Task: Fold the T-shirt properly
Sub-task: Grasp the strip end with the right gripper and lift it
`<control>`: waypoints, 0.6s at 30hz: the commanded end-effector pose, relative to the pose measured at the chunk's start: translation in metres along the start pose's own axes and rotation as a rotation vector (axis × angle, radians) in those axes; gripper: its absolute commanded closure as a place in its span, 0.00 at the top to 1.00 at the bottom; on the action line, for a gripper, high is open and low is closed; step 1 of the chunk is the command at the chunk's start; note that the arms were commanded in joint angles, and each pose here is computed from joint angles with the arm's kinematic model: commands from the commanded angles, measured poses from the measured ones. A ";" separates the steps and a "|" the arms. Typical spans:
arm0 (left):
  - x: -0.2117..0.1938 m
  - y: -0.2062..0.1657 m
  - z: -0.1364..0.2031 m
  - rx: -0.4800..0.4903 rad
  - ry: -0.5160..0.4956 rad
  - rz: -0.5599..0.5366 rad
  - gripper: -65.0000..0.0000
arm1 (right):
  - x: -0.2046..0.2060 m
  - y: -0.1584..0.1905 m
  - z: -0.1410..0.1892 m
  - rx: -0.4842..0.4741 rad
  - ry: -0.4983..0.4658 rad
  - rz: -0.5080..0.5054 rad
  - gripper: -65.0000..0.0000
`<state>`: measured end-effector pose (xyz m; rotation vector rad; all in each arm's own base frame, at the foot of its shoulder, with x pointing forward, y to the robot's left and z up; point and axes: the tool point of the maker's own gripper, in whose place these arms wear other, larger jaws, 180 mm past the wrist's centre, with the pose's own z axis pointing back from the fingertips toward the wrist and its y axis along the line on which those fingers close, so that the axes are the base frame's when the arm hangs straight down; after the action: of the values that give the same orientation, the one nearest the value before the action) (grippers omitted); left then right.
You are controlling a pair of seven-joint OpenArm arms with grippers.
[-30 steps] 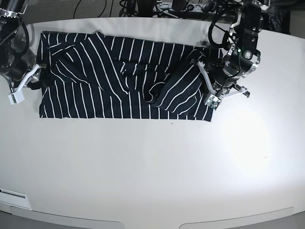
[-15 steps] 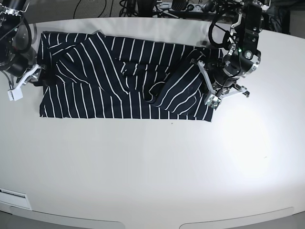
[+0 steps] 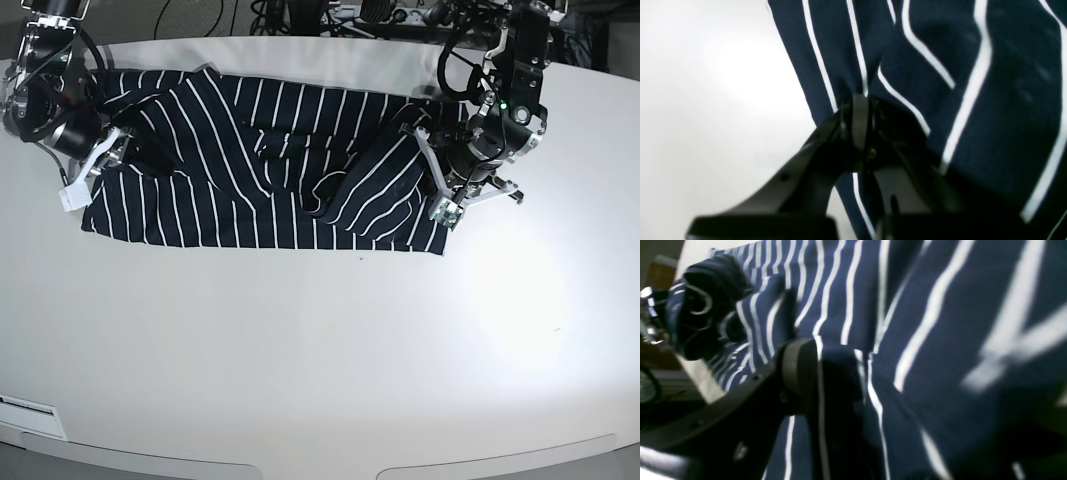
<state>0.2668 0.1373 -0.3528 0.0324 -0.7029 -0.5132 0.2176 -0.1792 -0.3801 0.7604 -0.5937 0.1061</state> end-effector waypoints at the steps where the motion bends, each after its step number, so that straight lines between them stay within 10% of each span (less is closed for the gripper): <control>1: 0.008 0.003 0.004 0.010 -0.031 -0.009 0.00 | -0.002 0.000 0.001 -0.004 0.031 0.018 0.61; 7: 0.010 0.004 0.004 0.010 -0.040 -0.009 0.00 | -0.011 0.011 -0.011 0.034 0.075 0.029 0.57; 12: 0.022 0.003 0.005 0.005 -0.099 -0.004 0.00 | -0.013 0.006 -0.011 0.005 0.099 0.047 0.00; 16: 0.043 -0.002 0.007 -0.050 -0.170 0.048 0.00 | -0.011 -0.001 -0.010 -0.030 0.104 0.066 0.00; 18: 0.055 -0.003 0.008 -0.075 -0.205 0.064 0.16 | -0.011 -0.010 -0.010 -0.077 0.135 0.093 0.00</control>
<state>0.2888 0.1118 -0.3270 -0.1149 -0.8288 -0.4810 0.2148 -0.1665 -0.3955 0.7093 -0.5240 0.1983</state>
